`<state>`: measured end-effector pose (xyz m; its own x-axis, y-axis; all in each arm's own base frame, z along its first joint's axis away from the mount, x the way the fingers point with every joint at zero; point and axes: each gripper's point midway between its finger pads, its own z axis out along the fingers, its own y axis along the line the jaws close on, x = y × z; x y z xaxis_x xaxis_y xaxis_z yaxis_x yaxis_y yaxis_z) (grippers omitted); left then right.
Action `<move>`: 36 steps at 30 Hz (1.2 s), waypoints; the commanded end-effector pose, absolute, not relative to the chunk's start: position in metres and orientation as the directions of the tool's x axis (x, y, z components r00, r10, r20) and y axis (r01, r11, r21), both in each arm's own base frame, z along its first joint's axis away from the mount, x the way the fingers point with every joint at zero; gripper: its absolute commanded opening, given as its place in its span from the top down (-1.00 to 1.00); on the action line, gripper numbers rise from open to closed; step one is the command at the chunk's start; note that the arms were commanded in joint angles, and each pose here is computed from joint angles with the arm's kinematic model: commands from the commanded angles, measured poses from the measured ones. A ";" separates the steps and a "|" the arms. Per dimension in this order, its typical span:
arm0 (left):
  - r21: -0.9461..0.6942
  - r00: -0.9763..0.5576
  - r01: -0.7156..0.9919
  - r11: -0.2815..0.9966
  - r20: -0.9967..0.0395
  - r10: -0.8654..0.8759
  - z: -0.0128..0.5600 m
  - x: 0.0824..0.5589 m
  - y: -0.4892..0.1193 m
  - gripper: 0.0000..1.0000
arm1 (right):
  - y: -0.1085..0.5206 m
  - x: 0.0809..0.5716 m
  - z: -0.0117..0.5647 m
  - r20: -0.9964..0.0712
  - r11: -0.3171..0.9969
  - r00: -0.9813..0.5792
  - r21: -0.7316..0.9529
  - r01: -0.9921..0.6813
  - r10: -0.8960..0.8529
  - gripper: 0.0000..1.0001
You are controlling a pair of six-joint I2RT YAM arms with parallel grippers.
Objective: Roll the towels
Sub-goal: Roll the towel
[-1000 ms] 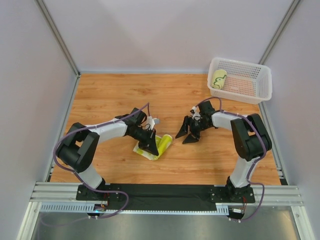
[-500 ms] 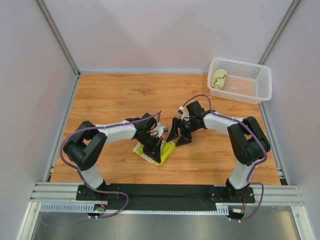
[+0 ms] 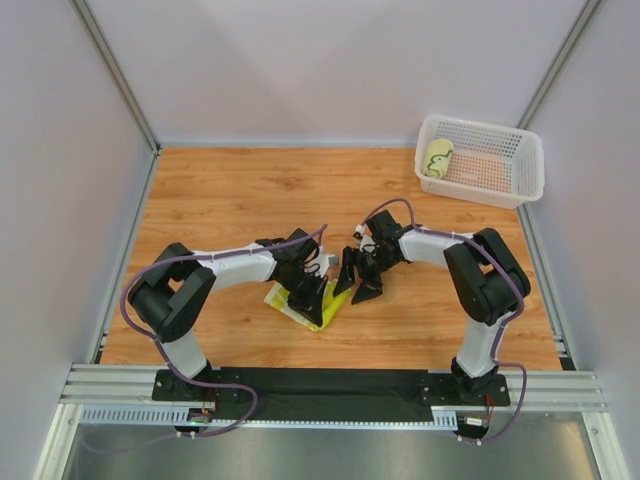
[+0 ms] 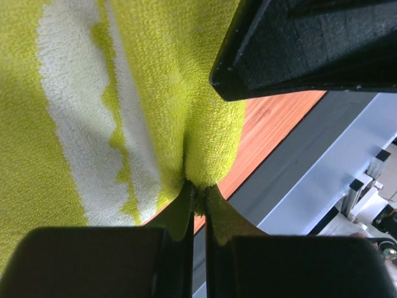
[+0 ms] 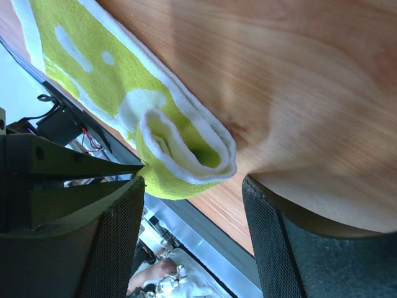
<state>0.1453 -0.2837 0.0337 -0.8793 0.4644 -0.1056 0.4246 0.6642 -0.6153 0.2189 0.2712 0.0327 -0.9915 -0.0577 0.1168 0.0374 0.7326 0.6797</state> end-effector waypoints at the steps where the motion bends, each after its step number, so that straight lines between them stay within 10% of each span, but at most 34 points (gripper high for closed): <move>1: -0.601 -0.870 0.460 0.653 -0.156 0.468 0.038 0.156 -0.296 1.00 | 0.272 0.220 0.026 0.113 0.742 -0.993 0.669 0.043 -0.045 -0.33; 9: -0.591 -0.844 0.503 0.631 -0.180 0.505 0.037 0.153 -0.305 0.98 | 0.287 0.225 0.018 0.133 0.729 -0.990 0.682 0.058 -0.047 -0.25; 18: -0.549 -0.842 0.526 0.649 -0.224 0.491 0.040 0.159 -0.301 0.68 | 0.284 0.223 0.008 0.151 0.753 -0.988 0.654 0.073 -0.035 0.84; 26: -0.376 -0.789 0.613 0.694 -0.326 0.520 0.066 0.174 -0.287 -0.02 | 0.274 0.239 0.000 0.153 0.824 -0.988 0.557 0.107 0.024 0.99; 36: -0.214 -0.660 0.740 0.638 -0.413 0.627 0.078 0.166 -0.308 -0.23 | 0.280 0.240 0.011 0.180 0.823 -0.983 0.551 0.137 0.043 0.99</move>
